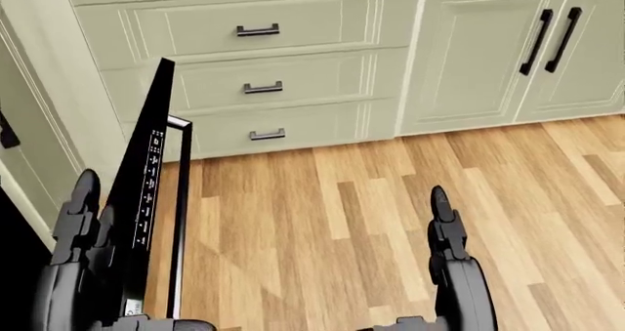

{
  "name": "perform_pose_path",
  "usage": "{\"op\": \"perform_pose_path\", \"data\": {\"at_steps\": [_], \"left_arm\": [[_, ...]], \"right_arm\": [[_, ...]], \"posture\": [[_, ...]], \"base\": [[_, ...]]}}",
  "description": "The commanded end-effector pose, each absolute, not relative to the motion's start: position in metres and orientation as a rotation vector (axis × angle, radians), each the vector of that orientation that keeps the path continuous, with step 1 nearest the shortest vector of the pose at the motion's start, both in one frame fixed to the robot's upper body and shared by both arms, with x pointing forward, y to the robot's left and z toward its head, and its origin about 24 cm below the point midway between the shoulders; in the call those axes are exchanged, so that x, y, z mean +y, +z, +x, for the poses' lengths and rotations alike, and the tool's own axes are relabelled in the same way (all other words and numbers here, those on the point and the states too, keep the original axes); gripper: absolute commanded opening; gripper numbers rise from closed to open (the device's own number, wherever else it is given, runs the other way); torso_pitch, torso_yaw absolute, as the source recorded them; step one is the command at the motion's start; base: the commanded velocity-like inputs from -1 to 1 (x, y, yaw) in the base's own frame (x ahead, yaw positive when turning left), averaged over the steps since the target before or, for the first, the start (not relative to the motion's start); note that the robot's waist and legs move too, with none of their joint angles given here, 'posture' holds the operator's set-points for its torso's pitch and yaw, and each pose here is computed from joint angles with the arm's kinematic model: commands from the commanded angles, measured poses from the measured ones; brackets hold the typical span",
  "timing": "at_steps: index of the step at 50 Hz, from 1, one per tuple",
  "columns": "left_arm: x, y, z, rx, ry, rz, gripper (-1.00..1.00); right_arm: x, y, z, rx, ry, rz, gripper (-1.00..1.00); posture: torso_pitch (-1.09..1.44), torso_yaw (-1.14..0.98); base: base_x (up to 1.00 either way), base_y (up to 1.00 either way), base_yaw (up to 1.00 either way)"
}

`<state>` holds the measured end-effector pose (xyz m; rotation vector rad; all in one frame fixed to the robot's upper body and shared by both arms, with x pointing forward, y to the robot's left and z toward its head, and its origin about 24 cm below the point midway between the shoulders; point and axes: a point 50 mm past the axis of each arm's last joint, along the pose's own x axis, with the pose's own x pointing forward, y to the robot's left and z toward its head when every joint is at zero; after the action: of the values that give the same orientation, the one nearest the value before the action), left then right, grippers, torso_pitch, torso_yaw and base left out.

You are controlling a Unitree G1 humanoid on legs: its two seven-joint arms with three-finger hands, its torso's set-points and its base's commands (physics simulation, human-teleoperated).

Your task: Close the dishwasher door

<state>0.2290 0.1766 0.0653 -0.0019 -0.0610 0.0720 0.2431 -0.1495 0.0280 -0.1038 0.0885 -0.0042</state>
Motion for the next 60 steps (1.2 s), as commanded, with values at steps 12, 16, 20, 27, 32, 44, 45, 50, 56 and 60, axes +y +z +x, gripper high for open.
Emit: {"op": "perform_pose_path", "data": {"at_steps": [12,16,20,27,32,44,45,50,56,60], "left_arm": [[0.174,0.079,0.229,-0.135,0.059,0.001,1.00],[0.172,0.077,0.231,-0.131,0.056,0.005,1.00],[0.169,0.075,0.235,-0.106,0.033,-0.010,1.00],[0.158,0.095,0.258,-0.111,0.036,0.000,1.00],[0.136,0.108,0.260,-0.114,-0.017,0.007,1.00],[0.070,0.086,0.290,0.027,-0.121,-0.003,1.00],[0.064,0.080,0.294,0.067,-0.141,0.010,1.00],[0.031,0.061,0.322,0.190,-0.199,-0.019,1.00],[0.002,0.013,0.338,0.611,-0.160,-0.115,1.00],[0.003,0.007,0.334,0.694,-0.132,-0.152,1.00]], "right_arm": [[-0.149,0.041,0.247,0.016,0.000,-0.104,1.00],[-0.148,0.041,0.247,0.018,0.012,-0.094,1.00],[-0.152,0.041,0.244,0.019,0.000,-0.090,1.00],[-0.165,0.050,0.232,0.002,-0.037,-0.078,1.00],[-0.170,0.051,0.226,-0.001,-0.055,-0.077,1.00],[-0.174,0.050,0.221,-0.005,-0.071,-0.073,1.00],[-0.174,0.050,0.222,-0.005,-0.071,-0.073,1.00],[-0.175,0.053,0.220,-0.009,-0.073,-0.072,1.00],[-0.174,0.057,0.221,-0.019,-0.068,-0.071,1.00],[-0.173,0.054,0.223,-0.018,-0.064,-0.072,1.00]], "posture": [[0.00,0.00],[0.00,0.00],[0.00,0.00],[0.00,0.00],[0.00,0.00],[0.00,0.00],[0.00,0.00],[0.00,0.00],[0.00,0.00],[0.00,0.00]], "base": [[0.00,0.30,0.00],[0.00,0.00,0.00],[0.00,0.00,0.00],[0.00,0.00,0.00],[0.00,0.00,0.00],[0.00,0.00,0.00],[0.00,0.00,0.00],[0.00,0.00,0.00],[0.00,0.00,0.00],[0.00,0.00,0.00]]}}
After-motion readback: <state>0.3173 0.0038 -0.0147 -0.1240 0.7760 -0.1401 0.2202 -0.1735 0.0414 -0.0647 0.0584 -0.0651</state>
